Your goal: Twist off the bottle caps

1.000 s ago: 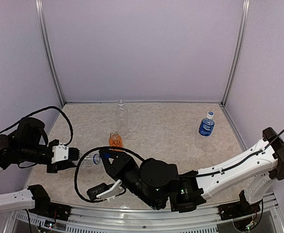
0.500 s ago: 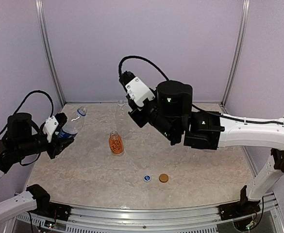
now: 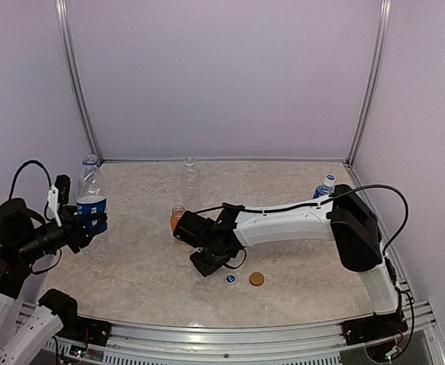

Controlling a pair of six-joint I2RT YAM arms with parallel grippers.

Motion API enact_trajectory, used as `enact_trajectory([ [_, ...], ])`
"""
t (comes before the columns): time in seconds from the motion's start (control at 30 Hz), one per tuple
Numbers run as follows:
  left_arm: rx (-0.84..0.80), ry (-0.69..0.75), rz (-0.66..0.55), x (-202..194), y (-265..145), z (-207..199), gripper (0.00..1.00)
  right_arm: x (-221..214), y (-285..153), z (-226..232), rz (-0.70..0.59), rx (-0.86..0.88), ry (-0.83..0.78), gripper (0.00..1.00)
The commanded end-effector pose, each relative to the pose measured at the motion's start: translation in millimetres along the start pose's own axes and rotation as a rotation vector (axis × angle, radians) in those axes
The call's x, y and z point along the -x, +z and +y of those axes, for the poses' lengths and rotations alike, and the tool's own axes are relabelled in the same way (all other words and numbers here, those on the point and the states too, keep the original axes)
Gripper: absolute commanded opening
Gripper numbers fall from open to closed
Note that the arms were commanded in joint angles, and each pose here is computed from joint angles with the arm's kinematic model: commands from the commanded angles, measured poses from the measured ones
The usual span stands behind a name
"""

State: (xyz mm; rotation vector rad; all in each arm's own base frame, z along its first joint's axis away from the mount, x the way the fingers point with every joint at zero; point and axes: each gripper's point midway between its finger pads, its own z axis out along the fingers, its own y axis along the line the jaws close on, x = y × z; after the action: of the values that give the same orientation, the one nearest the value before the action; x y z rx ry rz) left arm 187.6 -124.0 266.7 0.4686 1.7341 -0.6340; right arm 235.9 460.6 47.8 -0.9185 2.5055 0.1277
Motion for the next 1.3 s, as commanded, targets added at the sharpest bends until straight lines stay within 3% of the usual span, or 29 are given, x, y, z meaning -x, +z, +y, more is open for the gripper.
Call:
enact_trajectory([
  [0.0,-0.035,-0.096,-0.095,17,-6,-5,0.41,-25,0,22,0.141,0.053,0.007,0.00],
  [0.17,-0.023,-0.198,-0.108,3,-6,3,0.40,-39,14,41,0.198,0.120,-0.006,0.03],
  [0.33,-0.050,-0.156,-0.144,5,-9,-1,0.41,-35,7,44,0.205,0.139,-0.016,0.50],
  [0.43,-0.079,-0.146,-0.146,4,-10,-6,0.42,-22,-5,44,0.180,0.138,-0.037,0.89],
  [0.47,-0.084,-0.145,-0.150,4,-10,-7,0.42,-15,-12,44,0.161,0.138,-0.049,0.98],
  [0.57,-0.099,-0.145,-0.152,4,-11,-9,0.42,20,-48,48,0.049,0.179,-0.098,0.99],
  [0.67,-0.121,-0.148,-0.147,2,-11,-12,0.42,68,-107,54,-0.159,0.249,-0.169,0.99],
  [0.8,-0.209,-0.166,-0.129,-2,-10,-24,0.45,131,-217,70,-0.565,0.442,-0.251,0.99],
  [0.9,-0.357,-0.181,-0.087,-10,-13,-45,0.46,157,-306,97,-0.885,0.704,-0.344,0.99],
  [0.97,-0.408,-0.191,-0.067,-13,-13,-52,0.45,174,-341,103,-1.020,0.767,-0.353,0.99],
  [1.1,-0.481,-0.202,-0.042,-19,-14,-60,0.45,213,-347,114,-1.071,0.757,-0.293,0.98],
  [1.27,-0.503,-0.204,-0.035,-22,-15,-63,0.45,233,-327,137,-1.008,0.843,-0.224,0.98],
])
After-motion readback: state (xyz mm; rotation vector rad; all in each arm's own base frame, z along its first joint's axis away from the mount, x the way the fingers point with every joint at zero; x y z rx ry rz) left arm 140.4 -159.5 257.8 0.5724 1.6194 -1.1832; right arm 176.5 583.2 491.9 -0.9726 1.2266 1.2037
